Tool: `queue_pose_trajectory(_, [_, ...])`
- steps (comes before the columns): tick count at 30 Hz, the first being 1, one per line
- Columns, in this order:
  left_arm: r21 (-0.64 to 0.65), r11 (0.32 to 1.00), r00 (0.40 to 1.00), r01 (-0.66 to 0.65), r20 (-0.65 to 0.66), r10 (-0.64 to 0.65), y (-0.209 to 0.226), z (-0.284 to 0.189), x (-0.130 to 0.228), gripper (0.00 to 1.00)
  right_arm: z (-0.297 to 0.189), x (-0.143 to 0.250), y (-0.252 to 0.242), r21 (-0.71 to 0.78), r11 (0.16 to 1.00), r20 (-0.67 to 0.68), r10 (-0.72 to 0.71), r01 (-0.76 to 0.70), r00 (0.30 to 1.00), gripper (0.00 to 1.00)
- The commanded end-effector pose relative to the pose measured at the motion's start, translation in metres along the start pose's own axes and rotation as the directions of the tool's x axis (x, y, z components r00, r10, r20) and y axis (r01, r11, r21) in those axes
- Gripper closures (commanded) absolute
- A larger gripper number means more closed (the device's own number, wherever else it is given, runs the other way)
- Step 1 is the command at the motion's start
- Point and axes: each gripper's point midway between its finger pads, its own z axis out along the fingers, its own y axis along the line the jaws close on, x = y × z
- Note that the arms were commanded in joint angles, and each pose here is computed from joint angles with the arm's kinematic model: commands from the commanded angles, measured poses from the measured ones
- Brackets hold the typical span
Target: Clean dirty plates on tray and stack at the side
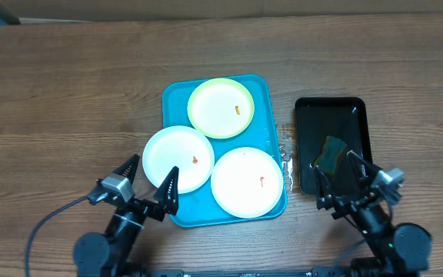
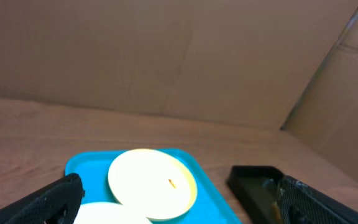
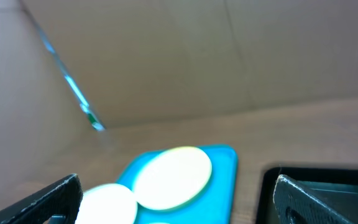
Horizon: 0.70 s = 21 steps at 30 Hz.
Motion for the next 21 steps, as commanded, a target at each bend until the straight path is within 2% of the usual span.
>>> queue_pose_trajectory(1, [-0.002, 1.000, 0.997, -0.021, -0.071, 0.021, -0.016, -0.003, -0.029, 0.00, -0.011, -0.040, 0.029, -0.045, 0.999, -0.009, 0.002, -0.002, 1.000, 0.00])
queue_pose_trajectory(7, [-0.100, 0.992, 0.943, 0.070, -0.318, -0.099, -0.016, 0.009, -0.041, 0.00, -0.009, -0.070, 0.041, 0.017, 1.000, -0.193, -0.019, 0.022, 0.981, 0.00])
queue_pose_trajectory(10, [-0.140, 0.985, 0.898, 0.103, -0.413, -0.153, -0.017, 0.016, -0.045, 0.00, 0.004, -0.073, 0.036, 0.069, 0.997, -0.321, 0.050, -0.029, 0.946, 0.00])
queue_pose_trajectory(15, [-0.190, 0.974, 0.844, 0.127, -0.494, -0.206, -0.012, 0.029, -0.047, 0.00, 0.037, -0.054, 0.018, 0.185, 0.975, -0.554, 0.204, -0.119, 0.807, 0.00])
queue_pose_trajectory(18, [-0.108, 0.972, 0.826, 0.210, -0.512, -0.235, -0.030, 0.039, -0.050, 0.00, 0.063, -0.041, 0.004, 0.230, 0.960, -0.616, 0.272, -0.162, 0.739, 0.00])
queue_pose_trajectory(21, [-0.014, 0.966, 0.818, 0.257, -0.529, -0.226, -0.045, 0.046, -0.053, 0.00, 0.087, -0.020, -0.001, 0.276, 0.917, -0.648, 0.399, -0.288, 0.649, 0.00])
